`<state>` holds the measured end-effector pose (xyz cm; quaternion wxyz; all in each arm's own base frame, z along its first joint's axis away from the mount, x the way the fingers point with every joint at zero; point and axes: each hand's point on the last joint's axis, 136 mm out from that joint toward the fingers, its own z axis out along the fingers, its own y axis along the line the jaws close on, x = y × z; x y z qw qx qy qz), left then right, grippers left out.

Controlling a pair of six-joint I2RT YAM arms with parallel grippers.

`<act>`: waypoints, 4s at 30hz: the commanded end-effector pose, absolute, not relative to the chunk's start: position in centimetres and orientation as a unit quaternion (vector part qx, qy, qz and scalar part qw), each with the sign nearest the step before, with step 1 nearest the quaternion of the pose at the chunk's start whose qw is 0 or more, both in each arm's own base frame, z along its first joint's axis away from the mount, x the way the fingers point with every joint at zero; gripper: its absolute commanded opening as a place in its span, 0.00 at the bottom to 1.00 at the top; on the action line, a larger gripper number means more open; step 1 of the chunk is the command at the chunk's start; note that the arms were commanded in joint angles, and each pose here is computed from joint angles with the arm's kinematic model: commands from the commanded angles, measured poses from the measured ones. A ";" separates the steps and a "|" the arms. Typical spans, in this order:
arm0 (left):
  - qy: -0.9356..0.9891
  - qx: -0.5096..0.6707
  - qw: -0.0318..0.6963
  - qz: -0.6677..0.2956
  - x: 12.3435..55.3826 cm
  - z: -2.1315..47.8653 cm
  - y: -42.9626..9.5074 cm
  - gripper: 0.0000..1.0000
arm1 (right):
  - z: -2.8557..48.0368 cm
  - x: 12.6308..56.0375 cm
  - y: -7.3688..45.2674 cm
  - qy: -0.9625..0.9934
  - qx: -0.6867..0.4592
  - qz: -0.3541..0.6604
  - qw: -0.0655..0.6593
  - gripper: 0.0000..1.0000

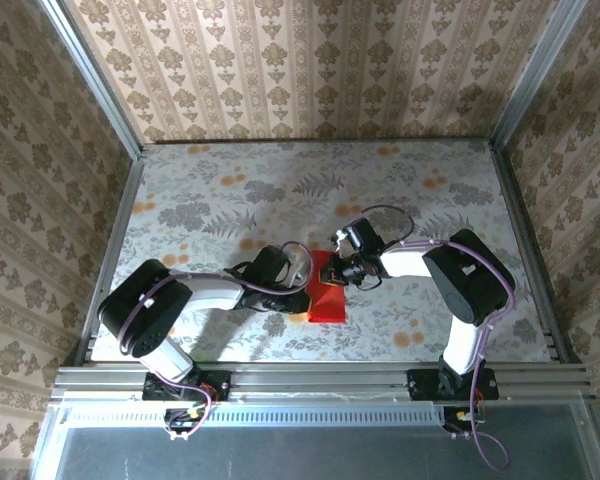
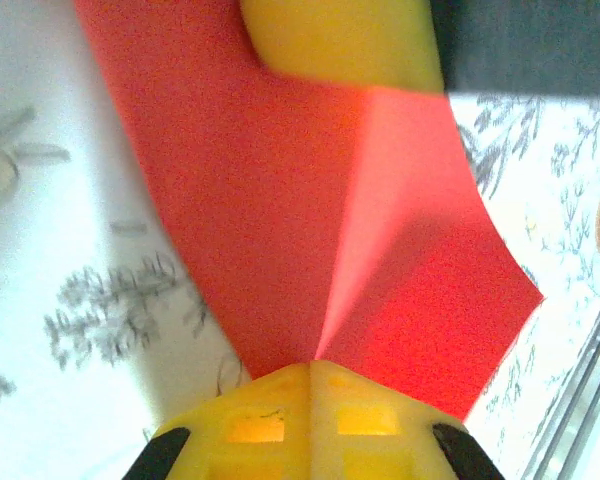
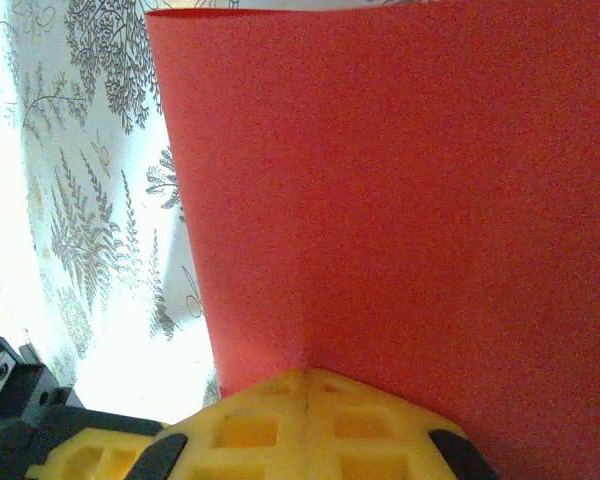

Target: Fold a paper plane with a square sheet of paper (fold left side to right side)

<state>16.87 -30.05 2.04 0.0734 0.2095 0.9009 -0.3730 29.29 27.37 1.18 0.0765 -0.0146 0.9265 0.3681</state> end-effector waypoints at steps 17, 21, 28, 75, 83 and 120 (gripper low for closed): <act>0.906 0.198 0.023 -0.373 12.2 1.6 -28.6 0.00 | -4.0 26.5 23.7 0.961 0.016 0.274 0.022 0.00; 0.898 0.197 0.051 -0.391 13.8 4.0 -29.2 0.00 | -3.1 26.8 24.1 0.957 0.007 0.289 0.035 0.00; 0.888 0.195 0.108 -0.403 18.6 7.3 -29.7 0.00 | -2.2 27.1 24.5 0.952 0.002 0.302 0.048 0.00; 0.934 0.136 0.061 -0.326 18.5 0.0 -32.5 0.00 | 3.4 22.7 25.3 0.916 -0.003 0.399 0.047 0.00; 0.925 0.141 0.070 -0.347 19.2 1.4 -33.4 0.00 | 0.6 21.6 24.5 0.931 -0.004 0.364 0.013 0.00; 0.911 0.133 0.122 -0.371 24.4 0.5 -32.8 0.00 | -3.8 19.6 20.2 0.971 0.000 0.238 -0.022 0.00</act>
